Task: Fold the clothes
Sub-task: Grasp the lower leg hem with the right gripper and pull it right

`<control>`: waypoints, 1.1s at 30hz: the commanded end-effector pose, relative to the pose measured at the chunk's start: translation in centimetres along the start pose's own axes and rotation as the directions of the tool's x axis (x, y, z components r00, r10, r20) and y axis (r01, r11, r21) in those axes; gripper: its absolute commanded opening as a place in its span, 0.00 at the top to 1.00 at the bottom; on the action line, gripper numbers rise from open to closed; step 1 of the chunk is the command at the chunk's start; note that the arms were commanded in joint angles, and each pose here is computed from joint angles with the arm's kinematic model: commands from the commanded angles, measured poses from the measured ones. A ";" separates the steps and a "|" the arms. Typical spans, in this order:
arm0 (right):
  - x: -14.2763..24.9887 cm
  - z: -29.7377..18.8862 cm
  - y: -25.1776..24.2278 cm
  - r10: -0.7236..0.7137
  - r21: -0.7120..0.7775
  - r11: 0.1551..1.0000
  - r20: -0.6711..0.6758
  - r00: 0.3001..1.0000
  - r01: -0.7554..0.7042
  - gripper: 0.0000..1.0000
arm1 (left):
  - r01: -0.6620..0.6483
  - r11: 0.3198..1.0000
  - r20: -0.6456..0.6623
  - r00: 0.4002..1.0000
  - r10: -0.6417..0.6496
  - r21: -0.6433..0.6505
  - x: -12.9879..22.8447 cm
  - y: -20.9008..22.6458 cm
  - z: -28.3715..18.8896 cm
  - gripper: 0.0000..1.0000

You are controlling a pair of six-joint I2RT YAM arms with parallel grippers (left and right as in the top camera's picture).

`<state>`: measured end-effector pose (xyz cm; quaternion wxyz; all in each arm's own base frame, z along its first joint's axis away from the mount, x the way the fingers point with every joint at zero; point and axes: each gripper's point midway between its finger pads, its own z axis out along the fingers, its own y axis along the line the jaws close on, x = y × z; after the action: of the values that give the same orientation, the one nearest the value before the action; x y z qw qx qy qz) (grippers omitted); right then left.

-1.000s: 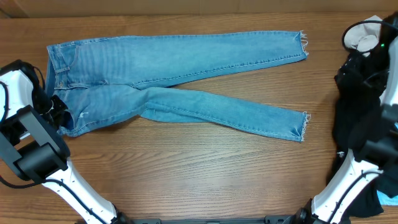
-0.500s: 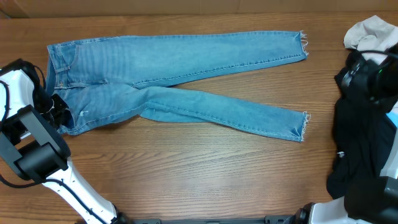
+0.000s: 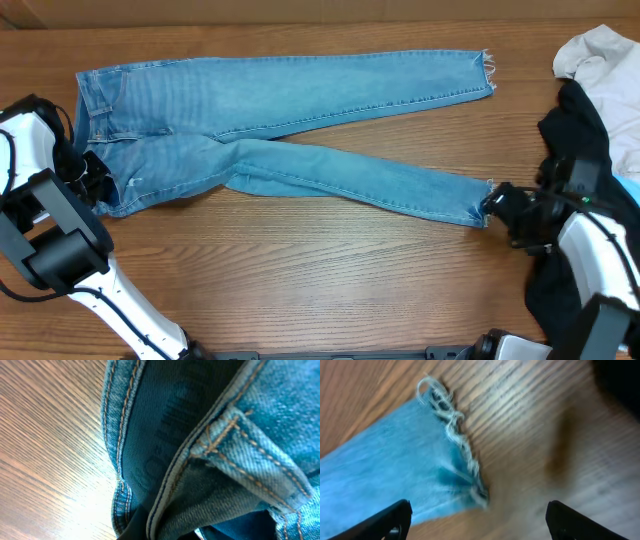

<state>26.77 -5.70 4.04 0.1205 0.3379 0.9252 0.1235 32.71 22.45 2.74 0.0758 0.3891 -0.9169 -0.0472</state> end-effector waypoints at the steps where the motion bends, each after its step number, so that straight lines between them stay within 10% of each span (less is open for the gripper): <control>1: 1.1 2.3 -0.3 0.018 -0.030 0.999 -0.029 0.999 -0.019 0.11 | -0.002 1.000 0.036 0.999 0.001 0.014 -0.1 -0.2 -1.3 0.94; 20: 5.5 6.6 1.0 -0.094 0.002 0.995 -0.191 0.977 0.096 0.47 | -0.001 1.000 0.039 0.999 0.001 0.015 -0.2 -0.2 -1.3 0.94; 27: 5.3 6.8 1.4 -0.111 -0.004 0.994 -0.177 0.978 0.112 0.94 | -0.001 1.000 0.039 0.999 0.001 0.015 -0.2 -0.2 -1.3 0.93; 33: 3.7 5.6 1.9 -0.113 0.023 0.993 -0.144 0.983 0.117 0.96 | -0.002 1.000 0.038 0.999 0.002 0.015 -0.2 -0.2 -1.3 0.96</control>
<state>28.22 -0.61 -0.31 0.0882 0.2695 0.9461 0.1562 32.73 22.46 2.73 0.0752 0.3892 -0.9169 -0.0473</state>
